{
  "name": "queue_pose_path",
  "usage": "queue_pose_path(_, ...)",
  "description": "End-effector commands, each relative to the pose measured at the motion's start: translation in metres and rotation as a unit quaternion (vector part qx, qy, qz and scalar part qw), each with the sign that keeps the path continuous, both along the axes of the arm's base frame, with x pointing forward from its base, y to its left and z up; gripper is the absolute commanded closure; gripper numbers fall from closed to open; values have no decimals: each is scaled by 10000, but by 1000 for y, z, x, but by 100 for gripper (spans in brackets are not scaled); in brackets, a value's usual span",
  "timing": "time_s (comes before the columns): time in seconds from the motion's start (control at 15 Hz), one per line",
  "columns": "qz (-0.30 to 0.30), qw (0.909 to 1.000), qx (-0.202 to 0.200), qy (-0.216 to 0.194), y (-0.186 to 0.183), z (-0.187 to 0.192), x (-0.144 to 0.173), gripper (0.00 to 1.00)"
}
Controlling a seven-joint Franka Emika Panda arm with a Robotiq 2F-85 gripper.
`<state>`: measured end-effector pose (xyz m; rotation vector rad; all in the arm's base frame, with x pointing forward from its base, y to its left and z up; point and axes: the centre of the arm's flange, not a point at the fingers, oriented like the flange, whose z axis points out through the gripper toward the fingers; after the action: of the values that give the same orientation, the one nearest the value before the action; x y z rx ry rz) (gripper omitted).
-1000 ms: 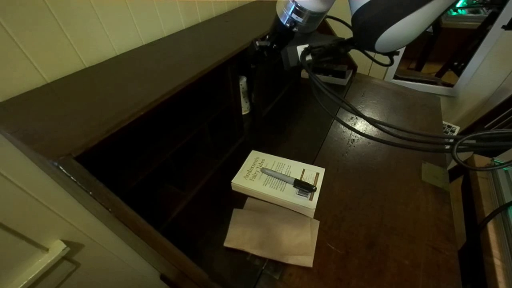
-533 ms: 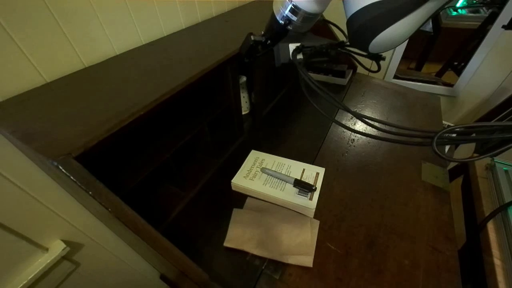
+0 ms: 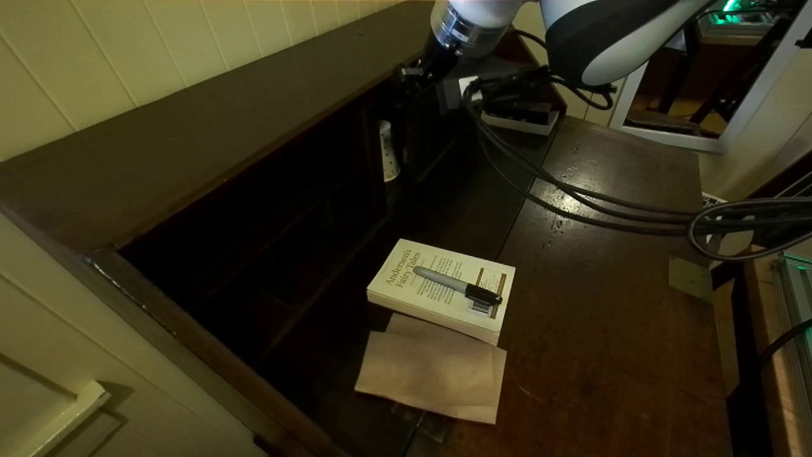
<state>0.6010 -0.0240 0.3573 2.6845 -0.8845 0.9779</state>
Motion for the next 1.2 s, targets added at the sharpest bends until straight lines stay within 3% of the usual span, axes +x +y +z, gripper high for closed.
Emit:
queue_pose_path(0.0, -25, 9992, -244, 323, -3, 25, -11, 0)
queue_pose_path(0.33, 136, 9929, -835, 841, -17, 35, -27, 0)
queue_pose_path(0.6, 186, 9812, -1349, 1366, -35, 37, -42, 0)
queue_pose_path(0.93, 219, 9671, -1723, 1860, -57, 39, -61, 0)
queue_pose_path(1.13, 220, 9677, -1700, 1847, -74, 39, -65, 0)
